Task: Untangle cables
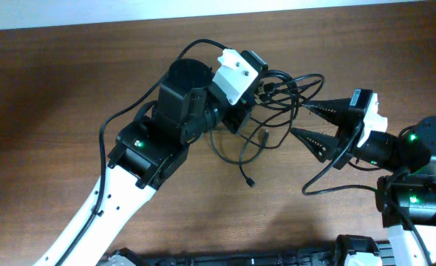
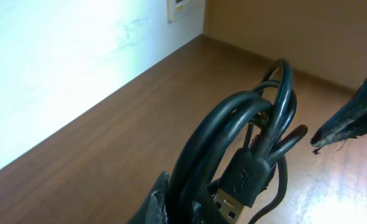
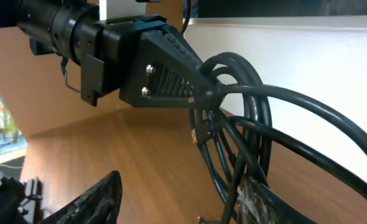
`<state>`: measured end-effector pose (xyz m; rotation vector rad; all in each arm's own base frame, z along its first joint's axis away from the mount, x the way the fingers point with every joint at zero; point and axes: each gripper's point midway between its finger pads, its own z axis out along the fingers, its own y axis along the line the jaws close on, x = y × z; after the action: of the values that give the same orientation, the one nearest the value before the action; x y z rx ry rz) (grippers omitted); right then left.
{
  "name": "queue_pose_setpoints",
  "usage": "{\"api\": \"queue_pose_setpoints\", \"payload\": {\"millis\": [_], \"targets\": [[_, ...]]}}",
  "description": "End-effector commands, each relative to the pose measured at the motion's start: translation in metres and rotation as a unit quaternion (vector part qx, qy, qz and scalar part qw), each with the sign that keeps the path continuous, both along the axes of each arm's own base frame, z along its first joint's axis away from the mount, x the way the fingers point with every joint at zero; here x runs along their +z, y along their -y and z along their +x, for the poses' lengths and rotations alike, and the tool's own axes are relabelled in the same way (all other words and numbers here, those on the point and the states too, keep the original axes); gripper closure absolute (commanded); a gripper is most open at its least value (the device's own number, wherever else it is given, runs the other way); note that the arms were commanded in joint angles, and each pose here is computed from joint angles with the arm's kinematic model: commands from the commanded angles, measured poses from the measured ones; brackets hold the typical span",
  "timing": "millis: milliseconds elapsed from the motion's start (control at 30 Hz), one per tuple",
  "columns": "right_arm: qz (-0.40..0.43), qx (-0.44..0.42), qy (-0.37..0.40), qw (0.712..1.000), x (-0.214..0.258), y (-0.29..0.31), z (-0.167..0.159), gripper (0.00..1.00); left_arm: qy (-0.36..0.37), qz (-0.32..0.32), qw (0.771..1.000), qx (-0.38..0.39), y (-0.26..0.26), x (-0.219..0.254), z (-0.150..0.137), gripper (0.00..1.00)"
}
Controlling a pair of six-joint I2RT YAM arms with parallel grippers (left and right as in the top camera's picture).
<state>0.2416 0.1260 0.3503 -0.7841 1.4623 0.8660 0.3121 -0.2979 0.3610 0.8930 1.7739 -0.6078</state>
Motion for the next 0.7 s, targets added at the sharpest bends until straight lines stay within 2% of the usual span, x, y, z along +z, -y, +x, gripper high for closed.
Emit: {"api": "queue_pose_setpoints", "payload": {"millis": [0, 67, 133, 367, 400, 433, 467, 533, 667], "targets": [[-0.001, 0.010, 0.000, 1.000, 0.000, -0.001, 0.001, 0.62, 0.003, -0.017, 1.000, -0.023, 0.004, 0.009, -0.008, 1.00], [0.000, 0.010, -0.006, 1.000, -0.002, 0.000, 0.004, 0.83, 0.003, -0.017, 1.000, -0.023, 0.004, 0.009, -0.008, 1.00], [0.001, 0.010, -0.012, 1.000, -0.004, 0.000, 0.006, 0.96, 0.003, -0.017, 1.000, -0.023, 0.004, 0.009, -0.008, 1.00], [0.002, 0.010, -0.015, 1.000, -0.006, 0.000, 0.008, 0.96, 0.003, -0.016, 1.000, -0.021, 0.004, 0.009, -0.008, 1.00], [0.002, 0.010, -0.015, 1.000, -0.006, 0.000, 0.008, 0.94, 0.003, -0.016, 1.000, -0.021, 0.004, 0.009, -0.008, 1.00], [0.002, 0.010, -0.015, 1.000, -0.006, 0.000, 0.008, 0.76, 0.003, -0.016, 1.000, -0.021, 0.004, 0.009, -0.008, 1.00], [0.002, 0.010, -0.015, 1.000, -0.006, 0.000, 0.008, 0.67, 0.006, -0.014, 1.000, -0.022, 0.003, 0.009, -0.008, 1.00], [0.002, 0.010, -0.015, 1.000, -0.006, 0.001, 0.008, 0.58, 0.008, -0.007, 1.000, -0.013, 0.001, 0.007, -0.005, 1.00], [0.002, 0.010, -0.016, 1.000, -0.006, 0.001, 0.008, 0.55, 0.042, 0.027, 0.999, -0.005, -0.010, 0.010, -0.006, 1.00]]}}
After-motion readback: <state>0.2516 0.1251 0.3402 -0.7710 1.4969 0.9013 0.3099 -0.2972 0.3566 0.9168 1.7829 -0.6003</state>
